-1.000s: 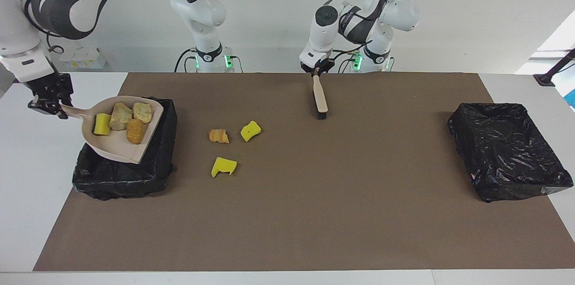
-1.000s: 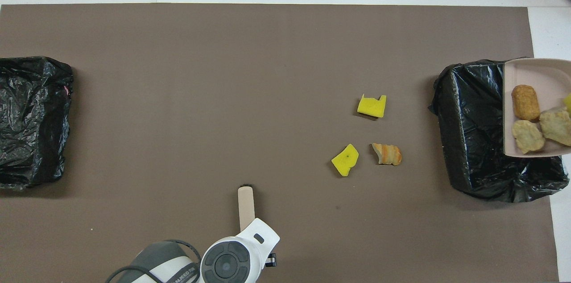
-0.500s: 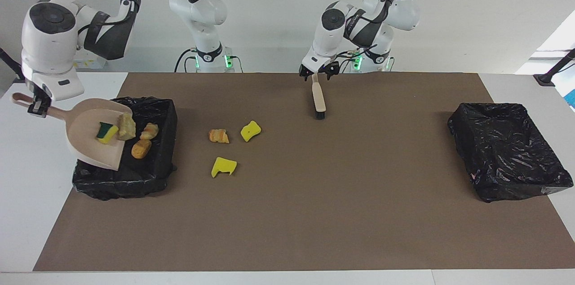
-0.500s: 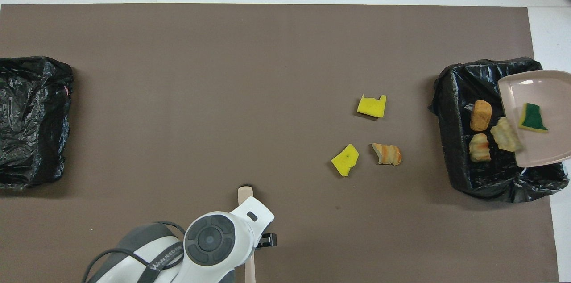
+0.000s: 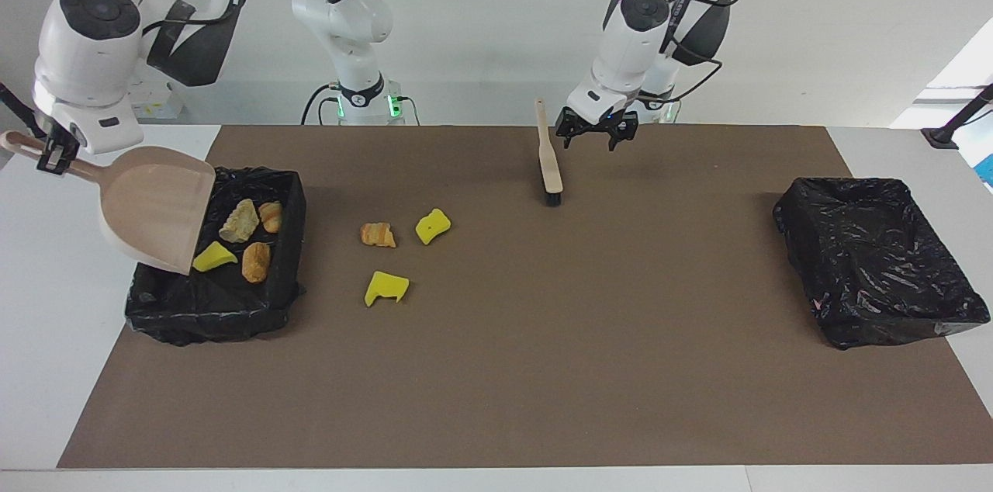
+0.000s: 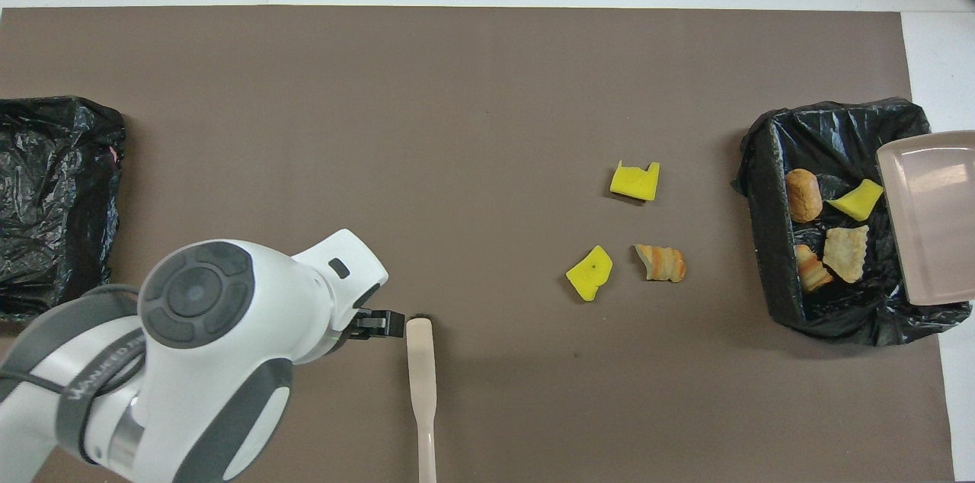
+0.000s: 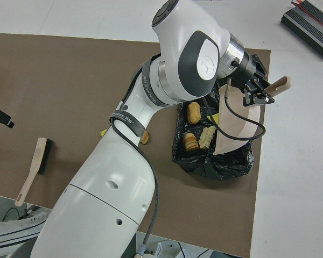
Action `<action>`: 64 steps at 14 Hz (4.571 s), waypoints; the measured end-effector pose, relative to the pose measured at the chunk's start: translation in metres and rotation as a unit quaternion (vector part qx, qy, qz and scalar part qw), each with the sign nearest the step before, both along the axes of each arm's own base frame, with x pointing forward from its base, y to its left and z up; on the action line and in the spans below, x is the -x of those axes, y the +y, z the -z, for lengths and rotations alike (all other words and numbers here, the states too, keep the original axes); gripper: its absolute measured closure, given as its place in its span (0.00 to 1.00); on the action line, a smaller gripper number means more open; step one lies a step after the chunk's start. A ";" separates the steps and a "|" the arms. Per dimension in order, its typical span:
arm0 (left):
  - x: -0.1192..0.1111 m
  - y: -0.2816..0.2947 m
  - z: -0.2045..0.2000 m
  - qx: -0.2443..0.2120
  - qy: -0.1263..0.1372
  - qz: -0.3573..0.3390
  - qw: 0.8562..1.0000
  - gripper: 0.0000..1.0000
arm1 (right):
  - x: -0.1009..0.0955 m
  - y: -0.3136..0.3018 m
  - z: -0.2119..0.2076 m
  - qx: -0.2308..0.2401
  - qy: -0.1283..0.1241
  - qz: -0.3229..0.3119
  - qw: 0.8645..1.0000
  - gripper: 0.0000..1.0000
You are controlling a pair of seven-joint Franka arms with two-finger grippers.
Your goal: Sweep and dump trash in bin
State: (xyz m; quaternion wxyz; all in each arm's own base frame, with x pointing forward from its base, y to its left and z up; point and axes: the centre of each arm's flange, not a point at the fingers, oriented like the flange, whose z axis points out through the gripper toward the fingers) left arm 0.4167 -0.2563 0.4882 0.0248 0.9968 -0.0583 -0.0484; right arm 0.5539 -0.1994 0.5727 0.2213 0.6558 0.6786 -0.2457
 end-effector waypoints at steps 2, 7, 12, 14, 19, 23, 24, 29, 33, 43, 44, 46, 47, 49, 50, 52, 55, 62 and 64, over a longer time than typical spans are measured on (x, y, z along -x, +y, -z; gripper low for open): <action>-0.020 0.020 -0.030 0.004 -0.023 0.006 1.000 0.00 | 0.005 0.009 -0.004 -0.056 -0.012 0.018 0.998 0.69; -0.057 0.075 -0.100 -0.012 -0.049 0.022 0.998 0.00 | -0.006 0.059 0.008 -0.171 -0.035 0.017 0.984 0.69; -0.078 0.145 -0.166 -0.012 -0.070 -0.012 0.997 0.00 | -0.022 0.154 0.023 -0.220 -0.108 0.148 0.958 0.69; -0.083 0.151 -0.172 -0.014 -0.058 -0.014 0.998 0.00 | -0.022 0.180 0.026 -0.233 -0.144 0.233 0.933 0.69; -0.106 0.155 -0.178 -0.012 -0.046 0.006 0.999 0.00 | -0.018 0.242 0.067 -0.245 -0.175 0.475 0.827 0.69; -0.106 0.158 -0.182 -0.011 -0.048 0.013 0.999 0.00 | -0.025 0.330 0.109 -0.242 -0.190 0.530 0.790 0.69; -0.106 0.158 -0.182 -0.011 -0.048 0.013 0.999 0.00 | -0.026 0.354 0.118 -0.252 -0.192 0.521 0.793 0.69; -0.105 0.158 -0.182 -0.011 -0.047 0.013 0.999 0.00 | -0.018 0.474 0.161 -0.267 -0.214 0.561 0.754 0.69; -0.106 0.160 -0.182 -0.012 -0.047 0.011 0.999 0.00 | 0.003 0.592 0.211 -0.255 -0.239 0.623 0.700 0.69; -0.107 0.165 -0.182 -0.012 -0.047 0.006 0.999 0.00 | -0.013 0.672 0.221 -0.269 -0.274 0.653 0.653 0.20; -0.107 0.165 -0.182 -0.012 -0.047 0.006 0.999 0.00 | -0.008 0.671 0.215 -0.265 -0.264 0.661 0.650 0.07; -0.107 0.165 -0.182 -0.012 -0.047 0.006 0.999 0.00 | 0.015 0.674 0.202 -0.257 -0.236 0.674 0.651 0.00; -0.107 0.165 -0.182 -0.012 -0.047 0.006 0.999 0.00 | 0.034 0.677 0.199 -0.250 -0.228 0.673 0.657 0.00; -0.107 0.165 -0.182 -0.012 -0.047 0.006 0.999 0.00 | 0.084 0.687 0.203 -0.229 -0.226 0.669 0.669 0.00; -0.107 0.165 -0.182 -0.012 -0.047 0.006 0.999 0.00 | 0.109 0.690 0.207 -0.218 -0.227 0.666 0.676 0.00; -0.107 0.165 -0.182 -0.012 -0.047 0.006 0.999 0.00 | 0.157 0.694 0.215 -0.194 -0.221 0.670 0.682 0.00; -0.107 0.165 -0.182 -0.012 -0.047 0.006 0.999 0.00 | 0.224 0.696 0.222 -0.157 -0.181 0.691 0.682 0.00; -0.107 0.165 -0.182 -0.012 -0.047 0.006 0.999 0.00 | 0.293 0.662 0.248 -0.137 -0.140 0.711 0.675 0.04; -0.107 0.165 -0.182 -0.012 -0.047 0.006 0.999 0.00 | 0.293 0.661 0.247 -0.138 -0.139 0.712 0.675 0.22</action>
